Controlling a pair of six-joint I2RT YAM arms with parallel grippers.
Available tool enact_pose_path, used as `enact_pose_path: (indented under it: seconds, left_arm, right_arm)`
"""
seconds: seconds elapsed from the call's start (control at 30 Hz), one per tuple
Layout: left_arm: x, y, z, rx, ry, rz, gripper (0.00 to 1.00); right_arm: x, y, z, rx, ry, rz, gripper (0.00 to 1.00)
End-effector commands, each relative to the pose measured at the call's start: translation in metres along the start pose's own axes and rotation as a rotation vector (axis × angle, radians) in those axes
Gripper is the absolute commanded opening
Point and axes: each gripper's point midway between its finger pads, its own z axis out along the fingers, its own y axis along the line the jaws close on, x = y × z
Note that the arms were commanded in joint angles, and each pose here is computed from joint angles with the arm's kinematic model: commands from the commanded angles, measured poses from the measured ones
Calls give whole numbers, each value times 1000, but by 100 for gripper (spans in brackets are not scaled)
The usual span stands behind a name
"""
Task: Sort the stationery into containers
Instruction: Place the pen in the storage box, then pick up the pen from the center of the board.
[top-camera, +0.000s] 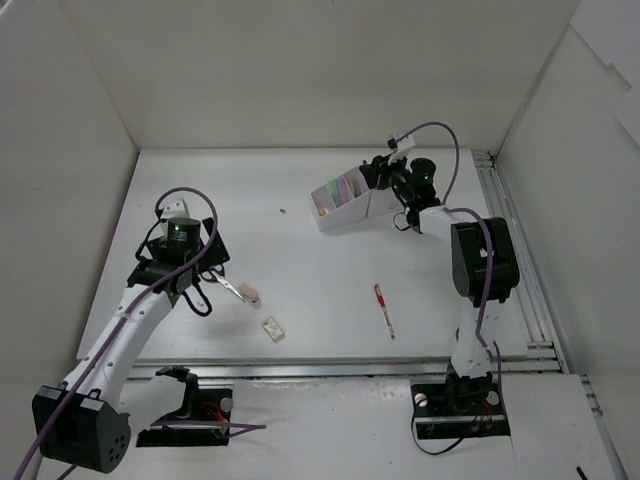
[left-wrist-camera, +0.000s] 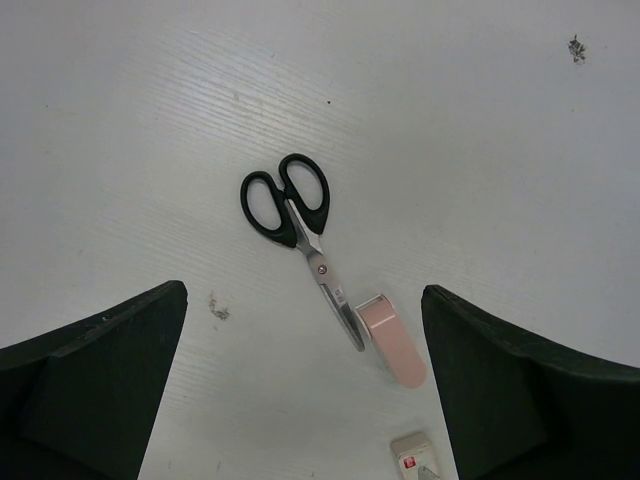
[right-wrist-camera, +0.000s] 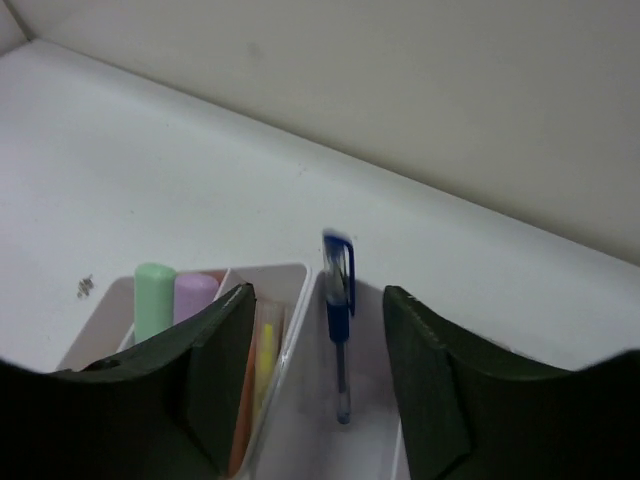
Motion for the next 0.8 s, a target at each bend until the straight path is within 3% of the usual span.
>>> enact_pose_path:
  seconds: [0.0, 0.13, 0.23, 0.37, 0.47, 0.5, 0.6, 0.77]
  left_arm:
    - [-29, -8, -15, 36, -101, -24, 99]
    - [-28, -8, -20, 63, -115, -27, 99]
    - [-26, -8, -25, 82, -124, -32, 99]
    - [-27, -10, -32, 121, -150, -41, 99]
    - [-28, -12, -36, 150, -168, -35, 100]
    - [-29, -13, -37, 157, -173, -33, 99]
    - [-27, -16, -37, 178, -172, -25, 100]
    - [-20, -22, -32, 200, -138, -14, 99]
  right_arm:
    - [-113, 20, -24, -2, -256, -115, 54]
    - [-120, 36, -50, 10, -262, -136, 69]
    - [-141, 52, -76, 24, -297, -141, 98]
    - [-118, 79, -116, 107, -211, -88, 98]
    - [-90, 90, -144, 206, 46, -60, 98]
    - [-62, 94, -160, 225, 201, -61, 98]
    - [-33, 86, -194, 417, 355, -30, 98]
    - [25, 112, -238, 466, 489, 66, 98]
